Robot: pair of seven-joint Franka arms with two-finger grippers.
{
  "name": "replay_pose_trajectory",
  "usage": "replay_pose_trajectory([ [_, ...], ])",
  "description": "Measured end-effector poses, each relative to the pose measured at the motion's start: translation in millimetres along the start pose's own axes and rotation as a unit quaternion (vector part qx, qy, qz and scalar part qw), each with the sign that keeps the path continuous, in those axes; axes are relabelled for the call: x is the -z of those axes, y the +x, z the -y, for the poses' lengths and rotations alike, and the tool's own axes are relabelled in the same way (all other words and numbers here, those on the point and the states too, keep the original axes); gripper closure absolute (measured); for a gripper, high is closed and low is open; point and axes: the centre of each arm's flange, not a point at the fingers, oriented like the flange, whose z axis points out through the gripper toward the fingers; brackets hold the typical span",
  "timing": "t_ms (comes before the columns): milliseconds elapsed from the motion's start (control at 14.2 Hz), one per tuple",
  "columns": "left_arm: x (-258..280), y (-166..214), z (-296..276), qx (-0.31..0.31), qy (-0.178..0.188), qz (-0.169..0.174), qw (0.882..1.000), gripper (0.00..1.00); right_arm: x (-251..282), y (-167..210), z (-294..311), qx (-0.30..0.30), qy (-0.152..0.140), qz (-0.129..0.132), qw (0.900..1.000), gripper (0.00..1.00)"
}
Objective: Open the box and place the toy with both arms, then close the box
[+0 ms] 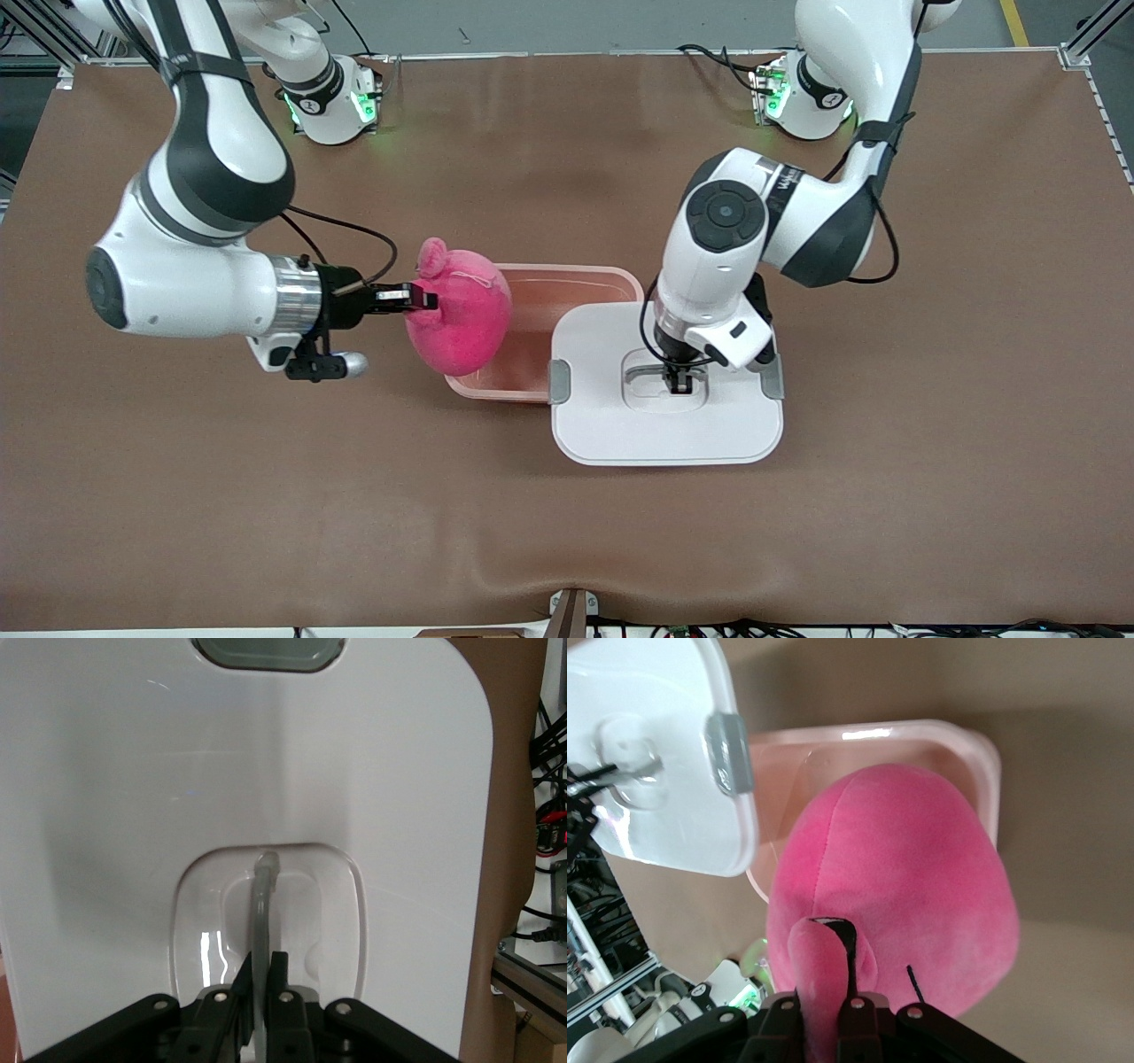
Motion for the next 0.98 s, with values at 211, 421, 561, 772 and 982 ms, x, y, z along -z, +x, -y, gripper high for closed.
replay_pose_trajectory([
  [211,-1,24,-5,-0.004,0.005,-0.004,1.0,0.93,-24,6,5,0.0,-0.001,0.004,1.0,0.89],
  [421,-8,44,-4,-0.003,-0.016,0.006,1.0,0.93,-42,10,7,-0.002,-0.006,0.009,1.0,0.89],
  [561,-12,63,2,0.003,-0.038,0.017,0.999,0.93,-48,13,5,-0.006,-0.003,0.012,1.0,0.89],
  [772,-14,93,12,-0.01,-0.036,0.014,0.999,0.93,-56,19,3,-0.021,0.029,0.019,0.999,0.89],
  [982,-16,128,17,-0.015,-0.046,0.014,0.999,0.93,-69,31,-6,-0.035,0.039,0.015,0.999,0.89],
])
